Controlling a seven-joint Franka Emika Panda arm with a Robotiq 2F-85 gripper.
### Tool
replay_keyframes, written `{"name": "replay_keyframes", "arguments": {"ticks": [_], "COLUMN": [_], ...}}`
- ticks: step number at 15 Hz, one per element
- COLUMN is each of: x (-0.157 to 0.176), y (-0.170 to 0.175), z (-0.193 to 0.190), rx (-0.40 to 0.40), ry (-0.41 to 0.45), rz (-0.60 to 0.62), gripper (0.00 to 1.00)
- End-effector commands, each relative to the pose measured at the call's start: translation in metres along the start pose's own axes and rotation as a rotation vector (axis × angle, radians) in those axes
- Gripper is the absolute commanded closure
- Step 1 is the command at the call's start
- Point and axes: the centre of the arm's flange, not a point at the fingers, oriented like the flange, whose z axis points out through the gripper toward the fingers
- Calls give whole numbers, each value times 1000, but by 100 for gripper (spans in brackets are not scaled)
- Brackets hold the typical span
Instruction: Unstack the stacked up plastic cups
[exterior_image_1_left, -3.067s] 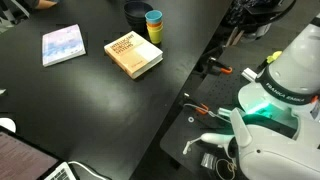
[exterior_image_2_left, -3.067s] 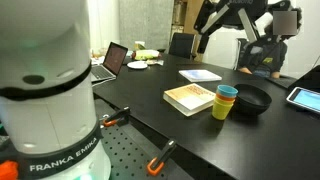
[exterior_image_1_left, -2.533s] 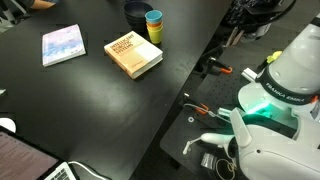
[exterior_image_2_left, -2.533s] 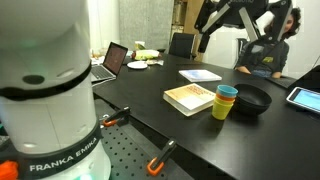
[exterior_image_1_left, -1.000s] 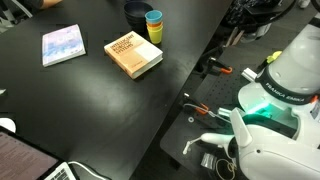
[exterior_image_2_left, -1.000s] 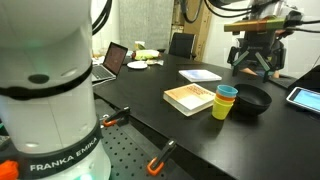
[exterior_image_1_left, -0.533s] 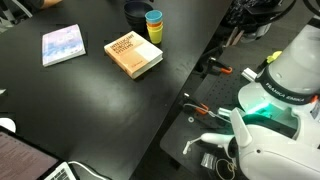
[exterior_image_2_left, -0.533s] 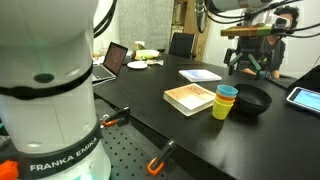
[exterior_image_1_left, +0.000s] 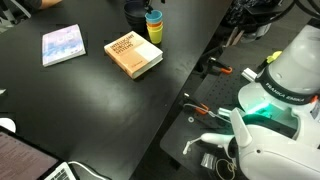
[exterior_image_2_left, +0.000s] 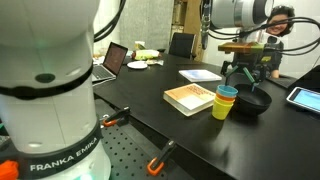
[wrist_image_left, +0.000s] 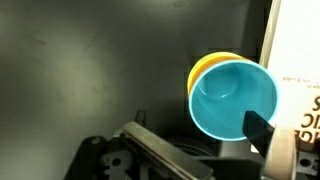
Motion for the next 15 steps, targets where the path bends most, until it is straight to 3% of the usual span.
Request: {"name": "replay_keyframes", "arguments": {"ticks": [1,2,3,12,15], "x": [9,9,7,7,4], "y": [-5,-5,-7,-6,-6], "z": [5,6,5,14,8], "rx": [6,13,12,26,36], "ry": [30,32,30,40,39], "rz": [-26,-31,-41,-71,-68], "gripper": [0,25,25,95,100]}}
